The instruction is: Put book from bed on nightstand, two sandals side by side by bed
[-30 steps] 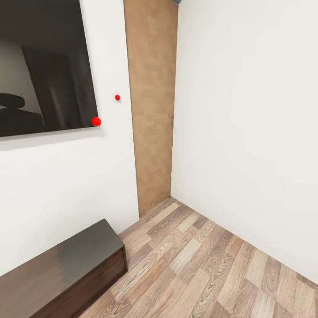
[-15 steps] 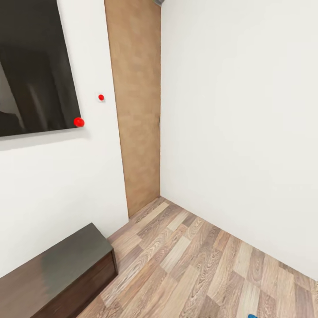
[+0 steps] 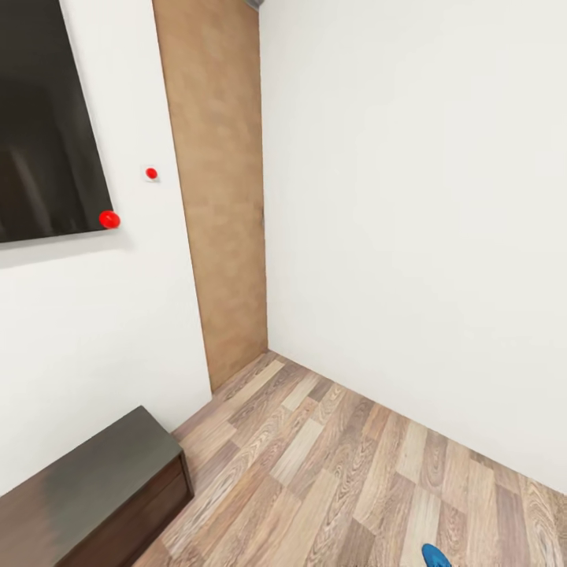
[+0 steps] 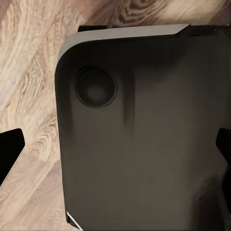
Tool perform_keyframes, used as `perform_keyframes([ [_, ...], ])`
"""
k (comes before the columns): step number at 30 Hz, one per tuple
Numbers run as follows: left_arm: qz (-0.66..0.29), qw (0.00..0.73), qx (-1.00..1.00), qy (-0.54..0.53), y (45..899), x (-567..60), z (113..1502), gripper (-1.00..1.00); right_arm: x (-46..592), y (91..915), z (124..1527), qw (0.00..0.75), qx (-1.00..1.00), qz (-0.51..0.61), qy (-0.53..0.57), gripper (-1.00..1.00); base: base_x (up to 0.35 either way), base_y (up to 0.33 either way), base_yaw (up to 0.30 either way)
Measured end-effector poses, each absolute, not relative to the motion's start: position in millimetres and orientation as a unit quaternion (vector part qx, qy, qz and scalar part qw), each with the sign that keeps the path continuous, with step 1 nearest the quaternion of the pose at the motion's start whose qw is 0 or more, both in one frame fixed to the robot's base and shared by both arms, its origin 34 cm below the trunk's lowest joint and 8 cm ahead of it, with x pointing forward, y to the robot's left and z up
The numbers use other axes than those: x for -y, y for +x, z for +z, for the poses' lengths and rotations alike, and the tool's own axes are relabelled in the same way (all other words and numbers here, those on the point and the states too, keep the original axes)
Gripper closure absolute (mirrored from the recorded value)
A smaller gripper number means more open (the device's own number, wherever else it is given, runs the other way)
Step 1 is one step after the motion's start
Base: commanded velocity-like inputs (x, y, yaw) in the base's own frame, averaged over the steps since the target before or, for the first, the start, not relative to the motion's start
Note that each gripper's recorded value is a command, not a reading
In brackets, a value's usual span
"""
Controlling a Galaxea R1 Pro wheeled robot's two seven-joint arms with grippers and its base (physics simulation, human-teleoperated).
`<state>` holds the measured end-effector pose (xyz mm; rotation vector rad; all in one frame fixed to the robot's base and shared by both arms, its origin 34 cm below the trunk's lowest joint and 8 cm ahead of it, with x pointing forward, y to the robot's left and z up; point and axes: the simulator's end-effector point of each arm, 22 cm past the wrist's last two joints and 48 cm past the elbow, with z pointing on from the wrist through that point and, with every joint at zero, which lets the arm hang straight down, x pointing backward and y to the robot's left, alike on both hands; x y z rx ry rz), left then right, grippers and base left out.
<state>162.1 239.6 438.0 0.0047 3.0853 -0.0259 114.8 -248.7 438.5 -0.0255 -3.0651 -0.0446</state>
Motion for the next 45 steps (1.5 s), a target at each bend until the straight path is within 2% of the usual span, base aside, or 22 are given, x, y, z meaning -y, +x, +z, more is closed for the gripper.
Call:
perform_keyframes([
  [45, -0.007, 0.043, -0.999, 0.002, 168.5, -242.0, 438.4, -1.00, 248.9, 114.9, 438.5, 0.038, 0.999, -0.014, -0.008, -1.00, 0.016, 0.015, -0.173],
])
